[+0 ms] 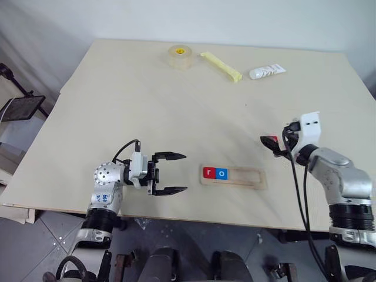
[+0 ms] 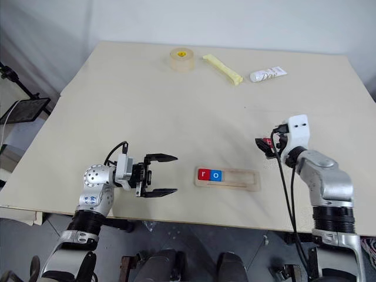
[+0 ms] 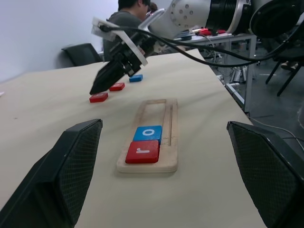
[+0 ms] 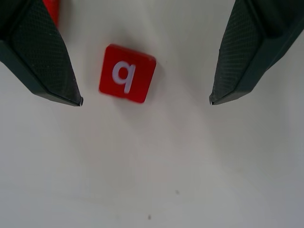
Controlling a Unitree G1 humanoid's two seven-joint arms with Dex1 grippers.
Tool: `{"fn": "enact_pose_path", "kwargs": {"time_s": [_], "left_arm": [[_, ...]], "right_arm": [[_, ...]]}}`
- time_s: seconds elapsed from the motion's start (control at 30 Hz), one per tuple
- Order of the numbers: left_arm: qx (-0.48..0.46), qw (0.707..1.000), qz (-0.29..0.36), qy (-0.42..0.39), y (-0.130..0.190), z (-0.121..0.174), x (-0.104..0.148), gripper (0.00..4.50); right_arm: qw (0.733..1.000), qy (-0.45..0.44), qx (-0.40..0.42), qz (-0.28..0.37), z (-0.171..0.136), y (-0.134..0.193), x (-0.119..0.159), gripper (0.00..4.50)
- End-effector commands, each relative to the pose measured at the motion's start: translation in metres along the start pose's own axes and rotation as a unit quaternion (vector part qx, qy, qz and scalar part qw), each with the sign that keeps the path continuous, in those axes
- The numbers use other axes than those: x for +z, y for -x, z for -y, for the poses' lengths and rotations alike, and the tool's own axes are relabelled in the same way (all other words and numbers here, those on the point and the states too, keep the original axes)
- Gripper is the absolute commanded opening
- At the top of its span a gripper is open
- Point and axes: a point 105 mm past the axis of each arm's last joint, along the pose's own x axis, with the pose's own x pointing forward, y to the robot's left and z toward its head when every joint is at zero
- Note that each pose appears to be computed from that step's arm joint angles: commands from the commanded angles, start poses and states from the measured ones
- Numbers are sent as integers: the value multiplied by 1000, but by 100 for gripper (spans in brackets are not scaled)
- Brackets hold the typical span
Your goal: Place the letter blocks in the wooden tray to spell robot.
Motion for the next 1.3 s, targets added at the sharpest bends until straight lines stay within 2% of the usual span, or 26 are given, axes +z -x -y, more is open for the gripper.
{"fn": "enact_pose_path", "kwargs": {"time_s": [0.03, 0.33, 0.43, 0.67, 0.93, 1.07, 1.2, 1.3], "left_arm": [[5, 1000, 7, -17, 0, 0, 8, 446], [9, 1000, 7, -17, 0, 2, 9, 446], [9, 1000, 7, -17, 0, 1, 9, 450], [3, 1000, 5, -13, 5, 3, 7, 450], [3, 1000, -5, -6, 18, 0, 1, 450], [-1, 1000, -12, -3, 24, -2, -3, 450], [-6, 1000, -10, -3, 24, -4, -3, 450], [-7, 1000, -7, -2, 24, -5, -3, 450]], "right_arm": [[999, 4, -32, 14, 5, -6, 4, 450], [998, -15, -55, 9, 0, -12, -11, 450], [997, -23, -68, 8, 1, -12, -15, 390], [997, -27, -73, 23, -5, -6, -13, 148], [994, -4, -39, 98, -28, 25, 21, 146], [991, -4, -75, 108, -35, 71, 4, 146], [989, -13, -119, 85, -31, 93, -20, 146], [989, -16, -127, 76, -32, 100, -27, 146]]}}
